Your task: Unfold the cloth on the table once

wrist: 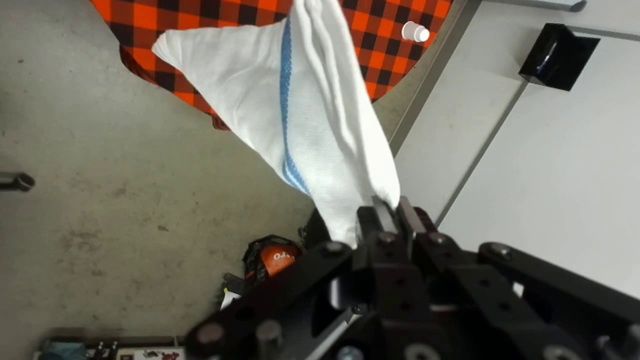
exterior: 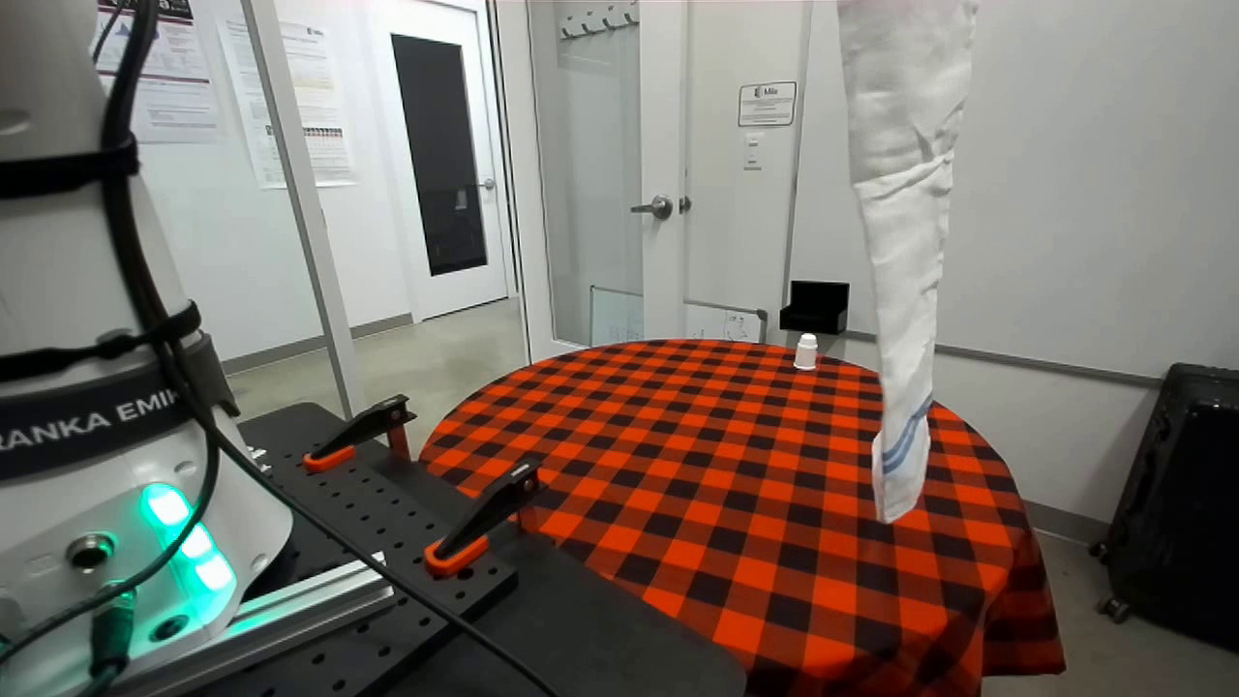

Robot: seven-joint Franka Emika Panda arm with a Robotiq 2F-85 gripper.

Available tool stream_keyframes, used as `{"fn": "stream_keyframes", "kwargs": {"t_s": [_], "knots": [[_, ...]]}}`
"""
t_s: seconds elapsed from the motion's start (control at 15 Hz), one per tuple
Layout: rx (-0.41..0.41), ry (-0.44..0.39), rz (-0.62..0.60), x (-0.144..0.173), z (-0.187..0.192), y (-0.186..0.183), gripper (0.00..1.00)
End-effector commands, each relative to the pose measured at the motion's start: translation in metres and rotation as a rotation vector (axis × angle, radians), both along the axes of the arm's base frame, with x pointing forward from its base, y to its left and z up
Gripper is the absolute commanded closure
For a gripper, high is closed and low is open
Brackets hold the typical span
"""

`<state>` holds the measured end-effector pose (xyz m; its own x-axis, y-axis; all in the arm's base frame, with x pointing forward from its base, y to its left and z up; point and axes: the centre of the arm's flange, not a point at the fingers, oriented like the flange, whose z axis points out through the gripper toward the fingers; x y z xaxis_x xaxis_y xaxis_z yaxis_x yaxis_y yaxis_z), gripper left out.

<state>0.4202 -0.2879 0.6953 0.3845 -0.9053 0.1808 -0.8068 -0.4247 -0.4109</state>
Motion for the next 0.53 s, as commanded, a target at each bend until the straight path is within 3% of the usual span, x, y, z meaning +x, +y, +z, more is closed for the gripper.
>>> {"fn": "stream_keyframes", "kwargs": {"t_s": [0.0, 0.27, 0.47], "knots": [[0.082, -0.019, -0.067, 0.000, -0.027, 0.052, 0.99], [0.056, -0.005, -0.014, 0.011, -0.066, 0.090, 0.99], [0.060, 0.009, -0.004, 0.009, -0.087, 0.095, 0.99]]}}
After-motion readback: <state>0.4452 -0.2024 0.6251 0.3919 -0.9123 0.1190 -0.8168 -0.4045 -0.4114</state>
